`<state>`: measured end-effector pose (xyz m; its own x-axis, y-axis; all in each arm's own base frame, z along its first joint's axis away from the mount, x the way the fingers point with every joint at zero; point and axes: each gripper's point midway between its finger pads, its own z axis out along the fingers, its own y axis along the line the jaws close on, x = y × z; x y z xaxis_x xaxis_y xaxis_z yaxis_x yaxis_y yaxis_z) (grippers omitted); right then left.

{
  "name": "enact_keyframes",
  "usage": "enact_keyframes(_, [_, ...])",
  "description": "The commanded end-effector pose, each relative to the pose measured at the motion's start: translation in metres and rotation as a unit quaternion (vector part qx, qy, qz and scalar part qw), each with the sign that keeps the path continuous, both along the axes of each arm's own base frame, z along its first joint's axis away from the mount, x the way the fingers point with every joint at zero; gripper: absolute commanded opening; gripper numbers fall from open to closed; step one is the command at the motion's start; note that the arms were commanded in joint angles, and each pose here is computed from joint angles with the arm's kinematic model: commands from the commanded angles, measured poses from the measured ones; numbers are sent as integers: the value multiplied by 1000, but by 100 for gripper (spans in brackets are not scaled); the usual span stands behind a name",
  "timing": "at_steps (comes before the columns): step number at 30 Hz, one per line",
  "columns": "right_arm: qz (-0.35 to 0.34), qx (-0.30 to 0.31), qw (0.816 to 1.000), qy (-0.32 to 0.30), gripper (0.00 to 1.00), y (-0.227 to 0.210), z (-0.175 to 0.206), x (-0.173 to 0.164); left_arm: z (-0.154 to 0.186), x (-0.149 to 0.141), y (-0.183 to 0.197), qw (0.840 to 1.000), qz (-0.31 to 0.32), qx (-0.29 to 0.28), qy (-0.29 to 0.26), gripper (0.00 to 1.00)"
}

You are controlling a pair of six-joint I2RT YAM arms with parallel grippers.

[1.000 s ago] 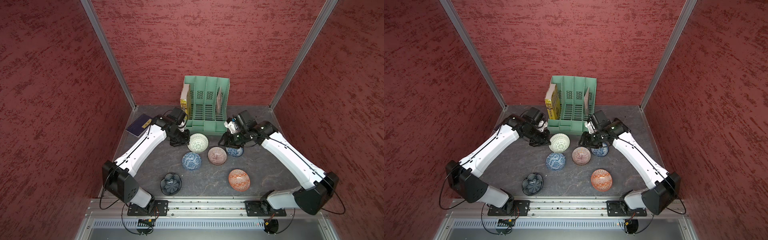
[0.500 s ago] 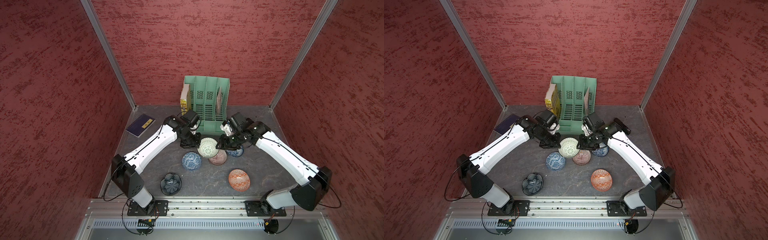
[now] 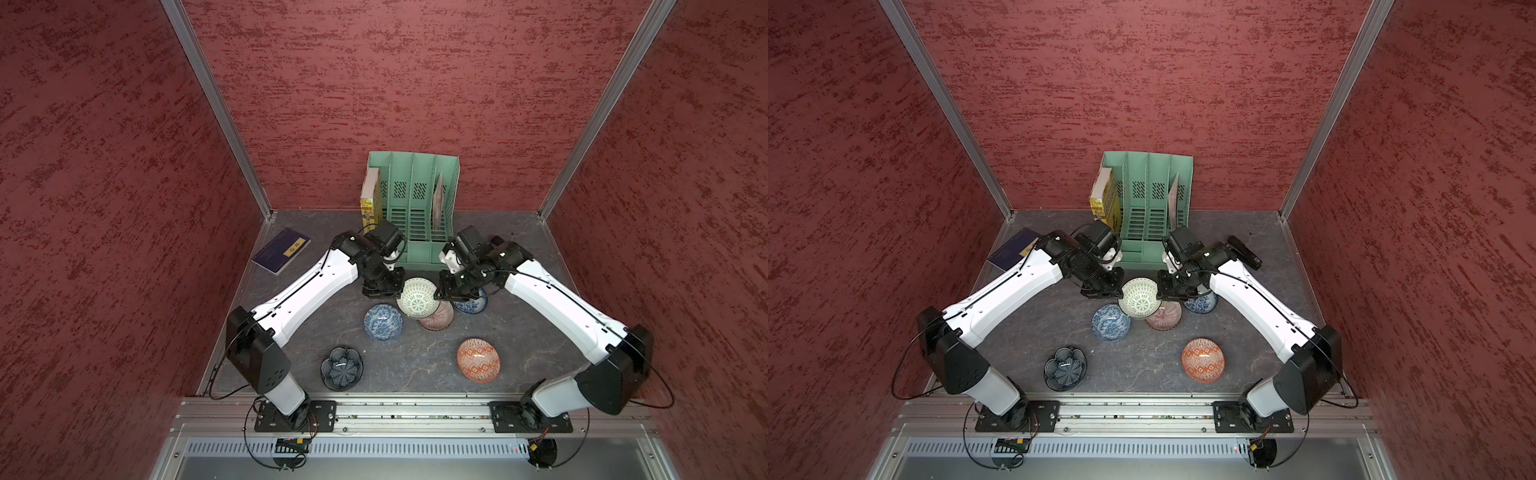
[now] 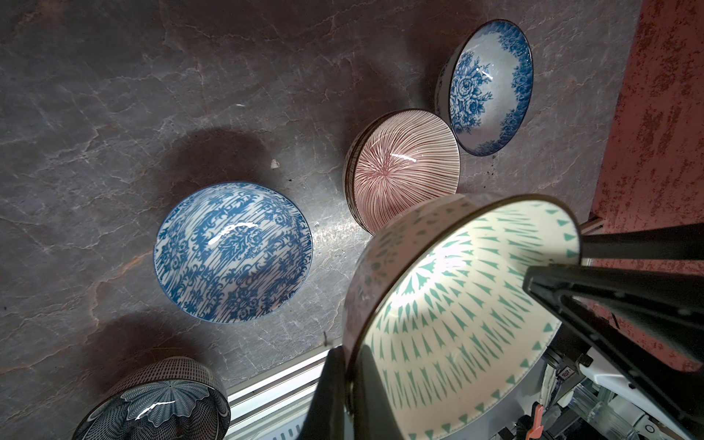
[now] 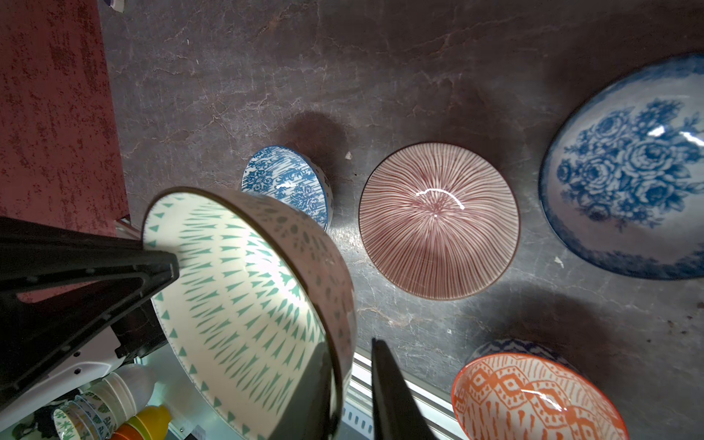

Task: Stack the bowls
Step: Pick up the bowl from the center of the board.

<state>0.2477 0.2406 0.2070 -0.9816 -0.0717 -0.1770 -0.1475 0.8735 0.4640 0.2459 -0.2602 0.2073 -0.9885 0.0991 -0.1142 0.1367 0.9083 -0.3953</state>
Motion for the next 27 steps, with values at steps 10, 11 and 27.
enact_keyframes(10, [6,-12,1000,-5,0,2,1,-1,10,4,-9,1000,-7,-20,-20,0])
enact_keyframes(11, [5,-13,1000,-7,0,1,1,0,10,4,-9,1000,-7,-20,-22,0])
enact_keyframes(27, [3,-41,999,-9,0,-8,-10,8,15,4,78,987,127,-79,-57,76])
